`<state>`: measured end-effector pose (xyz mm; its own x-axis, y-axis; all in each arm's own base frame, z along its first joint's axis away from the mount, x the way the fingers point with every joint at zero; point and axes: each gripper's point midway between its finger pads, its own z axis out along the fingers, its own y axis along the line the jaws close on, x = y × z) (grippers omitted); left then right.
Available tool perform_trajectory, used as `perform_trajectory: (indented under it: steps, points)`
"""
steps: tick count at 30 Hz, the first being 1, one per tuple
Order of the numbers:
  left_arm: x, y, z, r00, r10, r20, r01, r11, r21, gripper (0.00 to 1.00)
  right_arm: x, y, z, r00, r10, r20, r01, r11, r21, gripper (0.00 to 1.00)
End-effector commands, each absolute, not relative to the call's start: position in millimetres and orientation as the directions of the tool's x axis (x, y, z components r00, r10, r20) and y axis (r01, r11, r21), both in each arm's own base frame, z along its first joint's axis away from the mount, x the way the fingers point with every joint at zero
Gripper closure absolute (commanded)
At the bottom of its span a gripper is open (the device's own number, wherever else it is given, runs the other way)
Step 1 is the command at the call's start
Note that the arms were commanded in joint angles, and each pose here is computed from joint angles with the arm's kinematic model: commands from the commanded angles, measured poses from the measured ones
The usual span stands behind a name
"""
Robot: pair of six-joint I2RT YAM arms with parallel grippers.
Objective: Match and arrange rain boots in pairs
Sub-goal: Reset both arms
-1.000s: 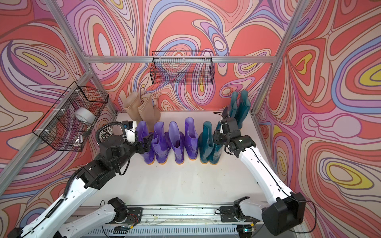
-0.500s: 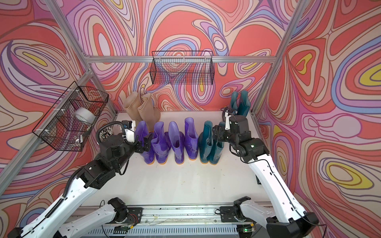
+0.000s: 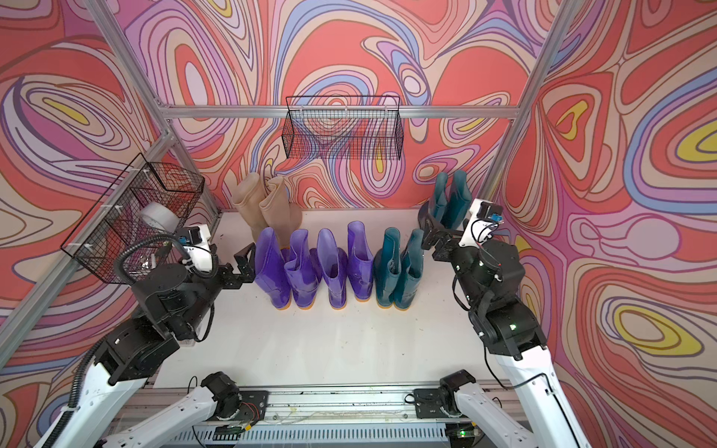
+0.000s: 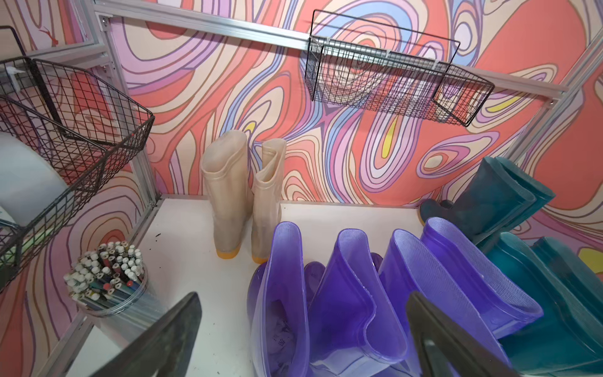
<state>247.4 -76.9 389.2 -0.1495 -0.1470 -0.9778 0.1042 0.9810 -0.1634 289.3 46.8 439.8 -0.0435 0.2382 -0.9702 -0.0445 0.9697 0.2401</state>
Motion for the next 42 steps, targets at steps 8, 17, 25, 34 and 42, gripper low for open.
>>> perform_trajectory:
  steps: [8, 17, 25, 34, 42]
  points:
    - [259, -35, 369, -0.014, -0.034, -0.999, -0.138, 0.990, -0.031, 0.00, 305, -15, 394, 0.037, 0.064, -0.997, 0.333, 0.940, 0.073, 0.02]
    - [285, 8, 333, -0.170, -0.186, -0.968, -0.201, 0.968, -0.151, 0.00, 336, -76, 330, -0.109, 0.170, -0.979, 0.387, 0.915, 0.116, 0.02]
    - [305, 37, 272, -0.253, -0.258, -0.932, -0.320, 0.932, -0.171, 0.00, 355, -76, 243, -0.252, 0.234, -0.939, 0.347, 0.928, 0.138, 0.02]
    - [300, 70, 200, -0.249, -0.279, -0.927, -0.490, 0.862, -0.128, 0.00, 372, -61, 194, -0.312, 0.305, -0.900, 0.292, 0.932, 0.215, 0.02]
    - [320, 58, 139, -0.158, -0.281, -0.946, -0.404, 0.893, -0.198, 0.00, 373, -48, 150, -0.366, 0.317, -0.875, 0.232, 0.942, 0.244, 0.02]
